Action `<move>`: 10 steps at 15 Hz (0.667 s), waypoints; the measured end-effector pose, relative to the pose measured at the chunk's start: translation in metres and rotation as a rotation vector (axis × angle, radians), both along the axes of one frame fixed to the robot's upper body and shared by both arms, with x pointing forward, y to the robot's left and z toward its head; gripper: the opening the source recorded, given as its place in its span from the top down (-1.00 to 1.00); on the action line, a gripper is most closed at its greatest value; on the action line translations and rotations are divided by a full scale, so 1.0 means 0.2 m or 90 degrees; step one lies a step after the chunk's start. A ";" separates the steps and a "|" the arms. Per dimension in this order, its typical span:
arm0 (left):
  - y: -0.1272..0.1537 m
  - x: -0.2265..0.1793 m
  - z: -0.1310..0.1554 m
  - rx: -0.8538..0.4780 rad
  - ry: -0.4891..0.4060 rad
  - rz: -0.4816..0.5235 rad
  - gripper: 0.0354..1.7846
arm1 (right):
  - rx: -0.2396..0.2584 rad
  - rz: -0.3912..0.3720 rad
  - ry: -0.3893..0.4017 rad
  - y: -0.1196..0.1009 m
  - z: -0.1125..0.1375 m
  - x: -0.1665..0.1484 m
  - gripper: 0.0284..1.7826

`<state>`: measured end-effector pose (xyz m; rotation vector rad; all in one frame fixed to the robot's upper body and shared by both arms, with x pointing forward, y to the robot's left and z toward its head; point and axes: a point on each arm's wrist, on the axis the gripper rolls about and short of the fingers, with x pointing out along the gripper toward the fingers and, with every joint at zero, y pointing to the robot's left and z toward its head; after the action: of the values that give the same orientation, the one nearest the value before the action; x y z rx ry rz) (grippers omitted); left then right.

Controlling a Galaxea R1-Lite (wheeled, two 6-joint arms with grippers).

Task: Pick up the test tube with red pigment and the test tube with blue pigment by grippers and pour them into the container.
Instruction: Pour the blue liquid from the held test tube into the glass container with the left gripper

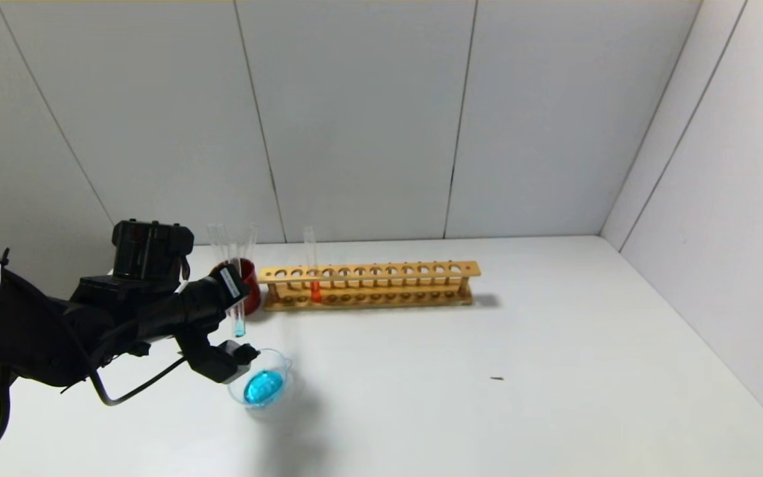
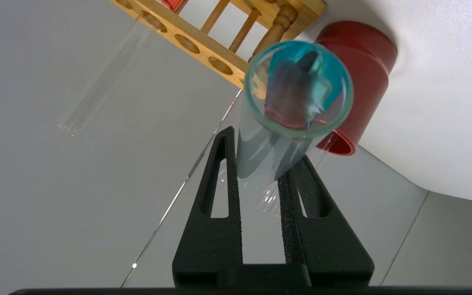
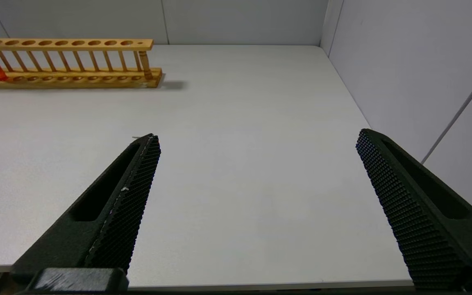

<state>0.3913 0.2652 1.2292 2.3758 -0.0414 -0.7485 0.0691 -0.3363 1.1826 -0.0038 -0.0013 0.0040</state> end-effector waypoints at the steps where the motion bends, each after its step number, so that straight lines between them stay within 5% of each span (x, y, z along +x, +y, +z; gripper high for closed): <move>1: 0.00 0.00 0.00 0.001 -0.001 -0.001 0.68 | 0.000 0.000 0.000 0.00 0.00 0.00 -0.96; 7: 0.00 -0.02 0.04 0.003 -0.019 -0.004 0.68 | 0.000 0.000 0.000 0.00 0.00 0.00 -0.96; 10: 0.01 -0.03 0.12 -0.101 -0.053 0.063 0.68 | 0.000 0.000 0.000 0.00 0.00 0.00 -0.96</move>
<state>0.3856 0.2678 1.2536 2.2391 -0.0171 -0.5773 0.0691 -0.3363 1.1826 -0.0043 -0.0013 0.0040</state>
